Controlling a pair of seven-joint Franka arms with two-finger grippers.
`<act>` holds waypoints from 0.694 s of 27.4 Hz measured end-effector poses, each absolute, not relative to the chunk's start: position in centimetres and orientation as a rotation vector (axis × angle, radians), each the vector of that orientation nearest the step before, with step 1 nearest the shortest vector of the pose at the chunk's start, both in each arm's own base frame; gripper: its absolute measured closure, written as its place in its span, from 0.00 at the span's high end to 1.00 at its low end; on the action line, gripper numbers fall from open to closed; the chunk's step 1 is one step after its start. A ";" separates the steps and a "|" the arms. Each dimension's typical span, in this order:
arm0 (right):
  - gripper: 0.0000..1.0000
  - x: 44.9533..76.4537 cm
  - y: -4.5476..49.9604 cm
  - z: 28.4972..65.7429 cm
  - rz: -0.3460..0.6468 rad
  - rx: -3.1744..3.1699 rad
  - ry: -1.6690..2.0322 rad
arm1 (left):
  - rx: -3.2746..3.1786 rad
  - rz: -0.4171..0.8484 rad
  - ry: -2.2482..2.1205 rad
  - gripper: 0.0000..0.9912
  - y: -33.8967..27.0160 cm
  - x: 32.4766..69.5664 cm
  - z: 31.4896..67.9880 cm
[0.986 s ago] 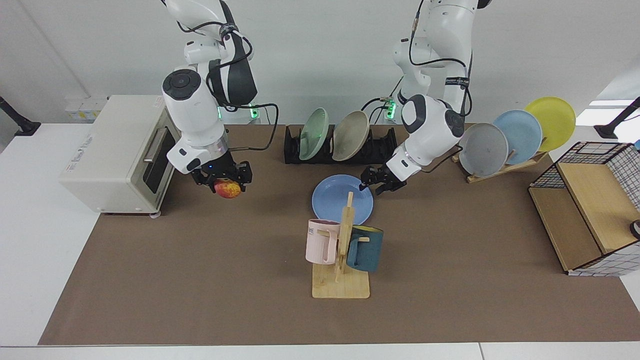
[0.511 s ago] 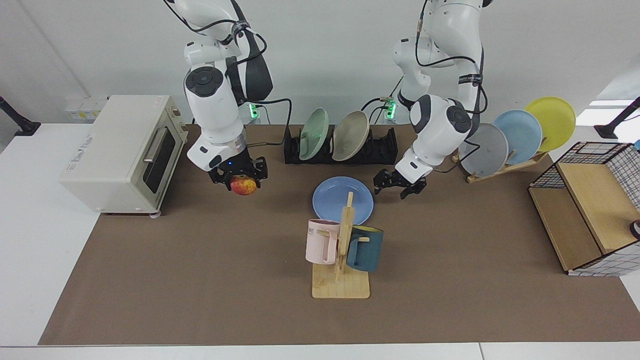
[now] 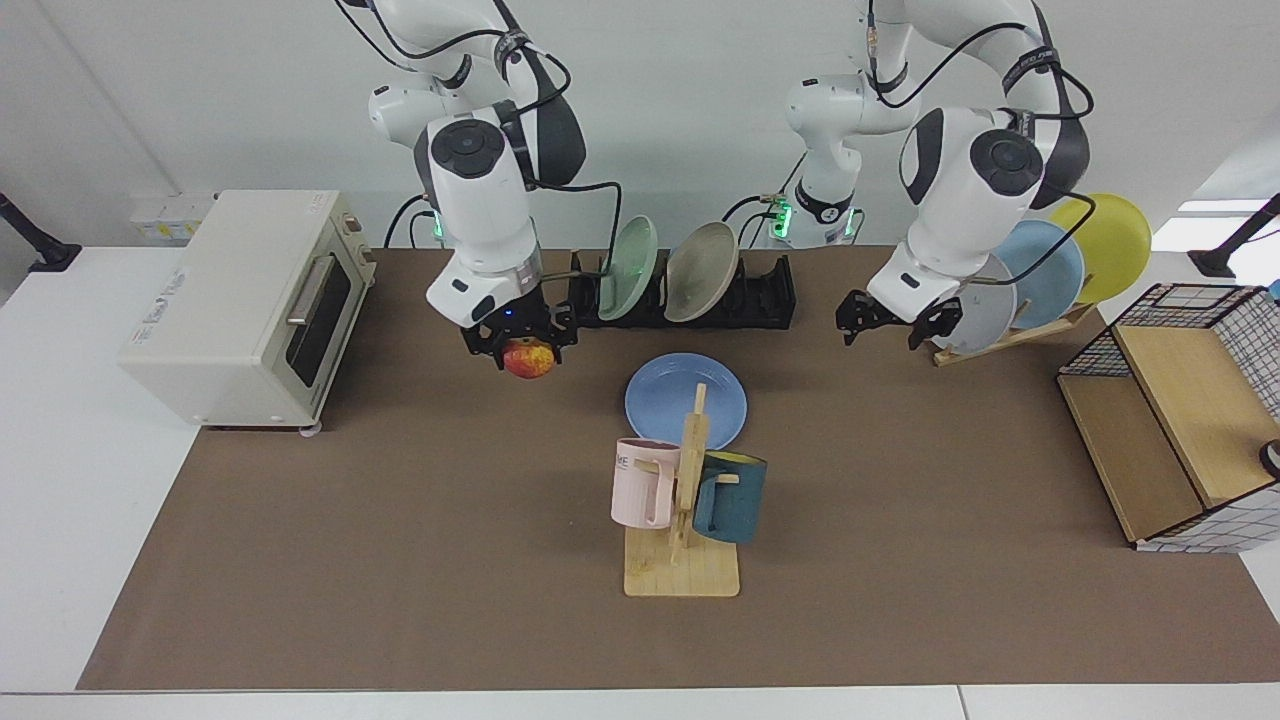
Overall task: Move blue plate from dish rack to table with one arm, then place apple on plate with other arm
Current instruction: 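Lower the blue plate, open the left gripper and withdraw it, then carry the apple over the blue plate with the right gripper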
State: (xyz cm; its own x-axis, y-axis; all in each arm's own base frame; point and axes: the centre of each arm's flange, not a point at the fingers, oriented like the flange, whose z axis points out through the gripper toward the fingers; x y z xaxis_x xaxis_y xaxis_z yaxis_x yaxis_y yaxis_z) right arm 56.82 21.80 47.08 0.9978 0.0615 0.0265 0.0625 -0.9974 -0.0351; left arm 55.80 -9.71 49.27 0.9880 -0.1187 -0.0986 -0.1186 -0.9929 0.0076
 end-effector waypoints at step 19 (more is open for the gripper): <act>0.81 50.1 35.8 47.7 -0.025 -3.065 0.165 | 3.158 -0.066 -0.136 1.00 -6.7 51.9 59.0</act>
